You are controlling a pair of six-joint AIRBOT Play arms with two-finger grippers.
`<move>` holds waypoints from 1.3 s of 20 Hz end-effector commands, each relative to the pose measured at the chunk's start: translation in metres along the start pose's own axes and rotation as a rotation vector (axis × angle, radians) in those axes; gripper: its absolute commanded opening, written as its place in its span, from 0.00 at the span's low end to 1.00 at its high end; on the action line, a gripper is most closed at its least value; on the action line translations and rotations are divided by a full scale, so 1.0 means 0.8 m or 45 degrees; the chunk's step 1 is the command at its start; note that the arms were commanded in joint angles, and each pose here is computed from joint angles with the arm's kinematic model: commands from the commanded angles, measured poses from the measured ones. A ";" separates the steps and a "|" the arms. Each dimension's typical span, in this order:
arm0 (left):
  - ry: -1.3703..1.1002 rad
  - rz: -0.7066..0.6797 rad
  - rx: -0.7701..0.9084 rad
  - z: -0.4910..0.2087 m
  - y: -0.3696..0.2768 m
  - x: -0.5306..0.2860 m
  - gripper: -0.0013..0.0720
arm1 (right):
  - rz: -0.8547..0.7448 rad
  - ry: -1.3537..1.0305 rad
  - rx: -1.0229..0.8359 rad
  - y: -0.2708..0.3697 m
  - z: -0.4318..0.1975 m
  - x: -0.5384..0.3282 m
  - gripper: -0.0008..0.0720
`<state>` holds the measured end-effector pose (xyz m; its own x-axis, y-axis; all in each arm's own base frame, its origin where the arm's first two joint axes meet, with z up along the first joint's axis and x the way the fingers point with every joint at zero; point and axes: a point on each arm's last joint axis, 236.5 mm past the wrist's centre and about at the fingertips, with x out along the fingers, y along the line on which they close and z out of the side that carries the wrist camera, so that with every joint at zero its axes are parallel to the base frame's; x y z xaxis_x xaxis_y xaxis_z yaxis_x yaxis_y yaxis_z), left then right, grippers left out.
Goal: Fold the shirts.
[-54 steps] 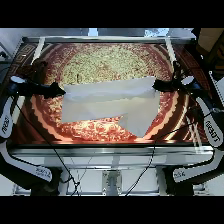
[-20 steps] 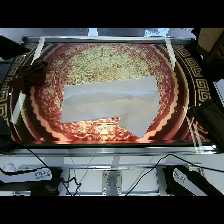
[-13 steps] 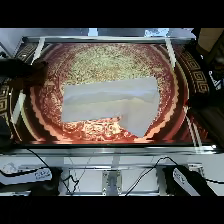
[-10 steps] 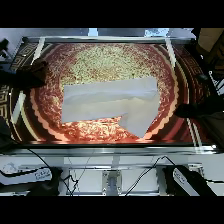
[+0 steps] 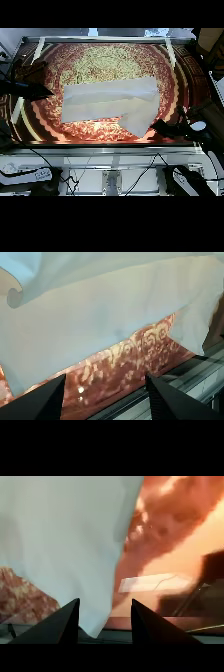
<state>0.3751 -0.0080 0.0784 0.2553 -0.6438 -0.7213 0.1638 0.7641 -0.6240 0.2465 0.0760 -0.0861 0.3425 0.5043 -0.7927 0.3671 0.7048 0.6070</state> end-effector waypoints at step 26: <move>0.011 0.337 0.005 -0.004 0.080 -0.007 0.80 | -0.061 -0.137 0.226 -0.034 0.008 0.063 0.43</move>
<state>0.3819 0.0286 0.0511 0.2850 -0.4885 -0.8247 0.1142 0.8716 -0.4767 0.2651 0.0893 -0.1326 0.4354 0.4566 -0.7759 0.5765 0.5205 0.6298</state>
